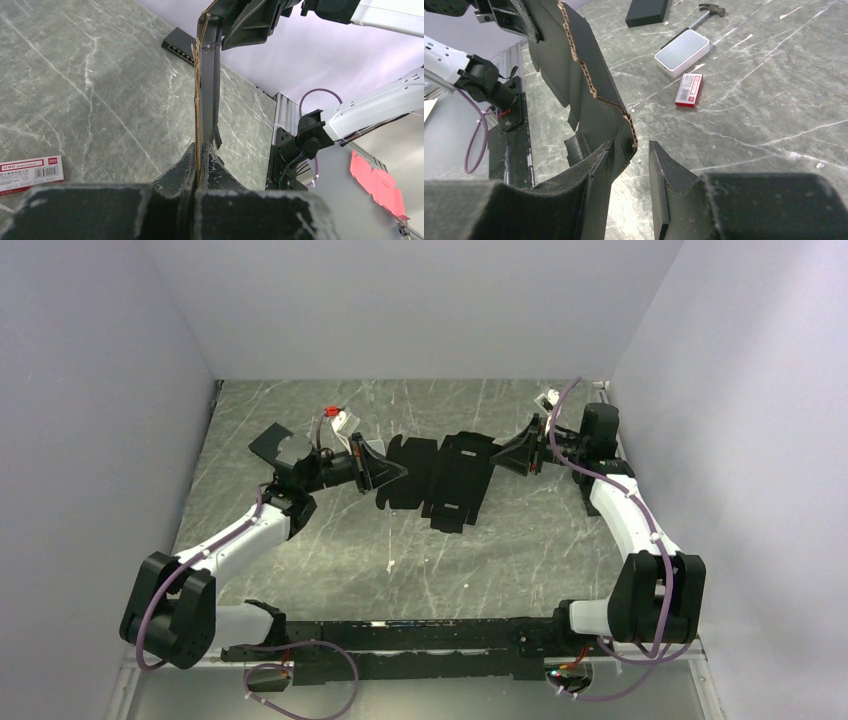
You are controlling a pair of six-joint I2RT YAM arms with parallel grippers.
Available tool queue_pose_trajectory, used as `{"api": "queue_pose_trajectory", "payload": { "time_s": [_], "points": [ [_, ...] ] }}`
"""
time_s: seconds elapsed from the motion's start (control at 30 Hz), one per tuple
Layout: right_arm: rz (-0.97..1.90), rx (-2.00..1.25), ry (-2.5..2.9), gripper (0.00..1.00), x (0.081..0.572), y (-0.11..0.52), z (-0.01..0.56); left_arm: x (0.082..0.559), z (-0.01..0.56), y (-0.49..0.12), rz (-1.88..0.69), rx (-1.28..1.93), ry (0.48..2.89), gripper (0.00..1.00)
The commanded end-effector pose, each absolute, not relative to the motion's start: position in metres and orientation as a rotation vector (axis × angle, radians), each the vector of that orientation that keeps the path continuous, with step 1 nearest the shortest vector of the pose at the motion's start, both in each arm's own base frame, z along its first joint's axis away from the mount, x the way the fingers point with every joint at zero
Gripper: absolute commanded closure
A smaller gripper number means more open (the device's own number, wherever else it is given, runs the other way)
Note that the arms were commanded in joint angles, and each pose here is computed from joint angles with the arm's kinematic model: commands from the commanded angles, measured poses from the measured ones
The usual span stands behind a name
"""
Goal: Fold the paper box
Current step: Fold the paper box at the center of the board.
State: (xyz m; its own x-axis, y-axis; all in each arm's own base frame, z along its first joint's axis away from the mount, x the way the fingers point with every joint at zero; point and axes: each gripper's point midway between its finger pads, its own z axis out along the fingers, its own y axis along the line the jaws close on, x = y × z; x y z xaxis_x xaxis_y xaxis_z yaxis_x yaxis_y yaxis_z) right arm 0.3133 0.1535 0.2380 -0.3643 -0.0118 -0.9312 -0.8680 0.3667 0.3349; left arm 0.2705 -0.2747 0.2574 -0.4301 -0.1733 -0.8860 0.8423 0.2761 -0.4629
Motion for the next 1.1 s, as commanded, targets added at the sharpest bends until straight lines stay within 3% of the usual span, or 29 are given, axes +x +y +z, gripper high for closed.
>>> {"api": "queue_pose_trajectory", "payload": {
  "time_s": [0.0,0.23,0.43,0.63,1.07],
  "points": [
    [1.035,-0.868,1.583,0.65,0.319,0.153,0.266,0.268,0.271,-0.276,-1.351,0.663,1.531,1.00],
    [1.002,-0.890,1.558,0.67,0.316,0.152,0.272,0.268,0.269,-0.276,-1.349,0.652,1.548,1.00],
    [1.004,-0.899,1.547,0.74,0.315,0.153,0.275,0.270,0.269,-0.277,-1.356,0.648,1.558,1.00],
    [0.978,-0.941,1.533,1.00,0.311,0.153,0.275,0.273,0.269,-0.276,-1.352,0.607,1.581,1.00],
    [0.551,-1.202,1.584,1.00,0.316,0.155,0.227,0.300,0.256,-0.272,-1.503,0.243,1.843,1.00]
  ]
}}
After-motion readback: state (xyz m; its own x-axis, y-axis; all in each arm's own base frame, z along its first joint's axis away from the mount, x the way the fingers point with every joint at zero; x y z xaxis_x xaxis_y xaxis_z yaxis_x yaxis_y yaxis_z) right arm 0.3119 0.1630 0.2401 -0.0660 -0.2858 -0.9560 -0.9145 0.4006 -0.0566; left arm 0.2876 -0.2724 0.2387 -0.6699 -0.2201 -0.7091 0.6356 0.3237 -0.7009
